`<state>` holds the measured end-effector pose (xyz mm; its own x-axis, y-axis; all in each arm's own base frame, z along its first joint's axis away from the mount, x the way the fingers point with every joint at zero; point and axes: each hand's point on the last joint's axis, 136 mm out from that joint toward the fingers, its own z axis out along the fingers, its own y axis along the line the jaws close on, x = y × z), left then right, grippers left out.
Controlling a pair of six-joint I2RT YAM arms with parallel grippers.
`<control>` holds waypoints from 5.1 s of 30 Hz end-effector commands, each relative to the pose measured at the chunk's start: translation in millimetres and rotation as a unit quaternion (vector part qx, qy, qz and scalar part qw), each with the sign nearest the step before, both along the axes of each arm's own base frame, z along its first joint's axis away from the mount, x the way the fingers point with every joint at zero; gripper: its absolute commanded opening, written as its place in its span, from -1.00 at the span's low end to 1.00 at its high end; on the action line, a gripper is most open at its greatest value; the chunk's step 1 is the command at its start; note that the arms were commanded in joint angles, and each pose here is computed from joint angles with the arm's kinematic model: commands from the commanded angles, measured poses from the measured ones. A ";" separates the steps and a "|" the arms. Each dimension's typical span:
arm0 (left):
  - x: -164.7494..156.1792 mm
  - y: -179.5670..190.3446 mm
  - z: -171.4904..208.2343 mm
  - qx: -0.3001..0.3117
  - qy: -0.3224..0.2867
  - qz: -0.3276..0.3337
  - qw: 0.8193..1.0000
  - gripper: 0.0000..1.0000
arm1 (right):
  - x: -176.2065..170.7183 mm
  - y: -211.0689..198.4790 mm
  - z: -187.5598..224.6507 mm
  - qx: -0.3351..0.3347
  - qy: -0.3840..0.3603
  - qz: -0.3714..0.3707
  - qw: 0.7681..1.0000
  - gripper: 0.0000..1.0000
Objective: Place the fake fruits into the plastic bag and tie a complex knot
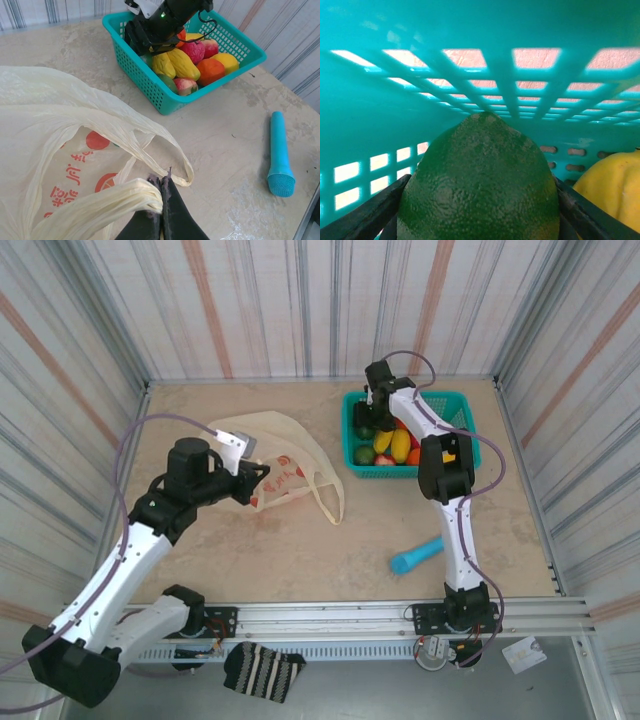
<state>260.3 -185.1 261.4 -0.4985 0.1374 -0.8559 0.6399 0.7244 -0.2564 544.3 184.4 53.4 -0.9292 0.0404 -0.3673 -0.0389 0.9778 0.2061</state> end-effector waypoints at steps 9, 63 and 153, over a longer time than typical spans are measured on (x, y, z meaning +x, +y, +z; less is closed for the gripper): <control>6.1 3.2 2.8 -0.005 -0.012 0.004 1.000 -1.00 | -22.2 -0.4 97.9 0.042 -0.107 0.004 0.993 0.08; 4.5 4.2 19.2 -0.042 -0.037 0.015 0.998 -1.00 | -201.1 215.4 157.9 0.274 -0.205 0.221 0.913 0.04; -8.1 -9.0 21.2 -0.074 -0.041 -0.027 0.996 -1.00 | -209.0 256.4 92.6 0.357 -0.052 0.252 0.898 0.07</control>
<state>257.2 -192.5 272.6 -0.4588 0.0440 -0.8874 0.6683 0.6753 -0.3120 327.2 418.6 133.7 -0.8481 -0.1491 -0.5084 -0.5064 0.5101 0.6952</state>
